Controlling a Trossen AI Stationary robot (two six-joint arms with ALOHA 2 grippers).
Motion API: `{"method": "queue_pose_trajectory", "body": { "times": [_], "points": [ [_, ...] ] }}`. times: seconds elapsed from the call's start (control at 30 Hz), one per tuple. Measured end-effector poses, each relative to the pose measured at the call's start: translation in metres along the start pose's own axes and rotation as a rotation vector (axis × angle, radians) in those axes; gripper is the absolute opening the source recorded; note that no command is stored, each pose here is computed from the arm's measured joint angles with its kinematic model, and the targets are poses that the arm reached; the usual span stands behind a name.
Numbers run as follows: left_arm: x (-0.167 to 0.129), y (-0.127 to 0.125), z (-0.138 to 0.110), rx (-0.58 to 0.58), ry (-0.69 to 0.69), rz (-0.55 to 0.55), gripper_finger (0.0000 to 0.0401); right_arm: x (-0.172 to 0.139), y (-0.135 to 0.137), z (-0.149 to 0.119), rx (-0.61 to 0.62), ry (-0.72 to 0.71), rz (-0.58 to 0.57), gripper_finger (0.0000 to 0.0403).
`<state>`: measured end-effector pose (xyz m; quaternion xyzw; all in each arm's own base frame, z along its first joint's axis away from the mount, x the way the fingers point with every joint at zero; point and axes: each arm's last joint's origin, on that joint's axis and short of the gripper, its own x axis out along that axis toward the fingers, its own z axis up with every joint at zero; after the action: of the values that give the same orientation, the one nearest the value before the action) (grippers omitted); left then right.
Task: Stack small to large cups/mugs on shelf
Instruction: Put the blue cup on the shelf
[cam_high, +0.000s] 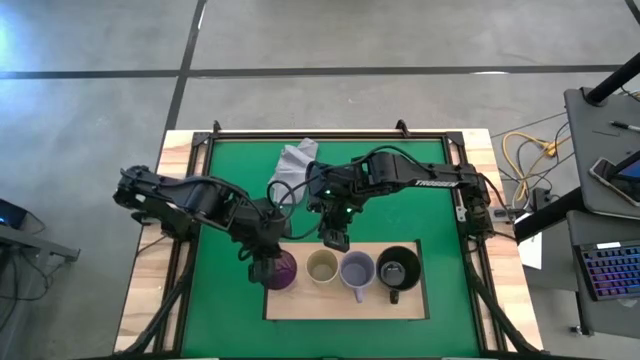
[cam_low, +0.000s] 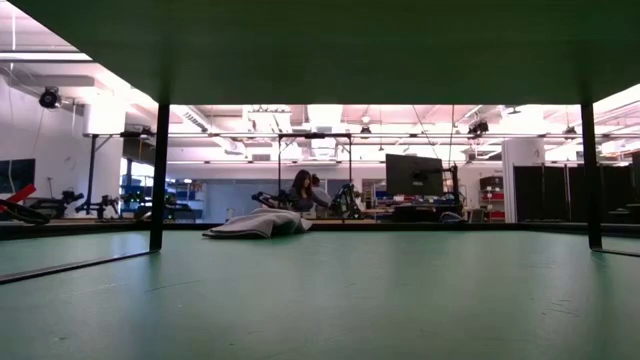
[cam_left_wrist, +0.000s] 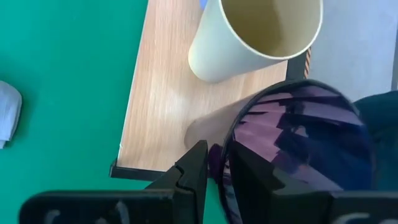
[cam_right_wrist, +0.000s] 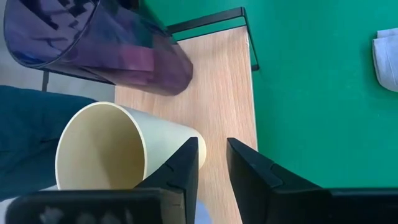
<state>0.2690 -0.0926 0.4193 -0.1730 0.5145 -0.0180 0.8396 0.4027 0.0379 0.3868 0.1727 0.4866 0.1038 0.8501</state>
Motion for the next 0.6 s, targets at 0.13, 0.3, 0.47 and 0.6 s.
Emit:
{"method": "queue_pose_trajectory", "body": {
  "times": [0.13,0.3,0.47,0.6],
  "points": [
    [-0.0018,-0.0001,0.0003,0.001,-0.01,-0.004,0.0052,0.0,0.0,0.0,0.002,0.0,0.0,0.0081],
    [-0.0018,0.0,0.0005,0.006,-0.011,-0.004,0.0052,0.0,0.0,0.0,0.004,0.0,0.0,0.0084],
    [-0.0055,-0.0007,0.0016,0.007,-0.031,-0.01,0.0052,0.0,-0.0001,0.0,0.006,0.0,0.0,0.008],
    [-0.0095,-0.0004,0.0023,0.008,-0.058,0.008,0.0052,0.0,-0.0001,0.0,0.006,0.0,0.0,0.0083]
  ]
}}
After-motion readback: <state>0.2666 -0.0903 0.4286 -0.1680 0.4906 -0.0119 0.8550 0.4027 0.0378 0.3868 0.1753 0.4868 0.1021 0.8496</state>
